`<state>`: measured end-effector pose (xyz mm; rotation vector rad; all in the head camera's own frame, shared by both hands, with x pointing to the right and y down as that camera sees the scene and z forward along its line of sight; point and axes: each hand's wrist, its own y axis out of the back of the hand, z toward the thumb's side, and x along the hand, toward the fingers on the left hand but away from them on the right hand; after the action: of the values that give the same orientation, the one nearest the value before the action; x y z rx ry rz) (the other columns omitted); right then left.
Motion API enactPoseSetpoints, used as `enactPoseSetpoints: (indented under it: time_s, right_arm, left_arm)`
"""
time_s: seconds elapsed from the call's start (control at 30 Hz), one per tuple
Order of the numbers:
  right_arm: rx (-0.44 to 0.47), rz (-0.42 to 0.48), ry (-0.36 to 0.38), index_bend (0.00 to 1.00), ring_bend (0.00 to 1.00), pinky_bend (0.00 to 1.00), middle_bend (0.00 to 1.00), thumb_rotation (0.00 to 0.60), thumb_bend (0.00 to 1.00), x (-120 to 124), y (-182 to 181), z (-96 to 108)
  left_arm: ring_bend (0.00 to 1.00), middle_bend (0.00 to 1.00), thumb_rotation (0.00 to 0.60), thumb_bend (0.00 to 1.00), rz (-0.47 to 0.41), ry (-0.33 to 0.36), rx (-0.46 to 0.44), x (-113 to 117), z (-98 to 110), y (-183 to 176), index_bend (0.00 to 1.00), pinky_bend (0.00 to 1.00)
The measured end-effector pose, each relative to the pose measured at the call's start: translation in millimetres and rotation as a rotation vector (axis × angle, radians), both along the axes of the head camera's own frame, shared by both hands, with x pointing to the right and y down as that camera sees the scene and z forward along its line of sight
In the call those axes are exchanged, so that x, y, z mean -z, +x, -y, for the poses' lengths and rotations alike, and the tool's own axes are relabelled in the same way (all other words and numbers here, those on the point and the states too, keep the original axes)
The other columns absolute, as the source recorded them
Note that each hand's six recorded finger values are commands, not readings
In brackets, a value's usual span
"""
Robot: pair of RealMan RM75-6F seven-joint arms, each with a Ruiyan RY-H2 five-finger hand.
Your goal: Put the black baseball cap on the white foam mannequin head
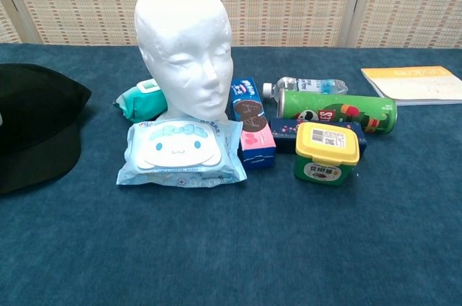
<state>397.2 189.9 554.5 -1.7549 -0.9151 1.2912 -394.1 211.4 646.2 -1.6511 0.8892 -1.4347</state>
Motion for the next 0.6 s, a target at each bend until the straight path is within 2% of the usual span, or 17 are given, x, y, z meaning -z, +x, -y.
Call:
enactPoseSetpoints:
  time_s: [0.1,0.17,0.27,0.47,0.6]
  right_arm:
    - [0.0,-0.001,0.0,0.29,0.29,0.62,0.39,0.6,0.0,0,0,0]
    - [0.001,-0.002,-0.001,0.29,0.29,0.62,0.39,0.6,0.0,0,0,0]
    - [0.0,-0.001,0.0,0.29,0.29,0.62,0.39,0.6,0.0,0,0,0]
    - [-0.002,0.003,0.002,0.29,0.29,0.62,0.39,0.6,0.0,1,0,0]
    - [-0.002,0.004,0.002,0.29,0.29,0.62,0.39,0.6,0.0,1,1,0]
  left_arm:
    - [0.42,0.52,0.6,0.36,0.007,0.028,-0.002,6,-7,2,0.47,0.65]
    - [0.42,0.54,0.6,0.26,0.013,0.043,-0.003,9,-12,3,0.47,0.64]
    - [0.42,0.58,0.6,0.16,0.018,0.062,-0.003,11,-18,7,0.49,0.6]
    - [0.45,0.67,0.6,0.06,0.009,0.094,-0.007,9,-26,16,0.54,0.56]
    - [0.48,0.73,0.6,0.05,0.007,0.096,-0.008,1,-30,21,0.58,0.55]
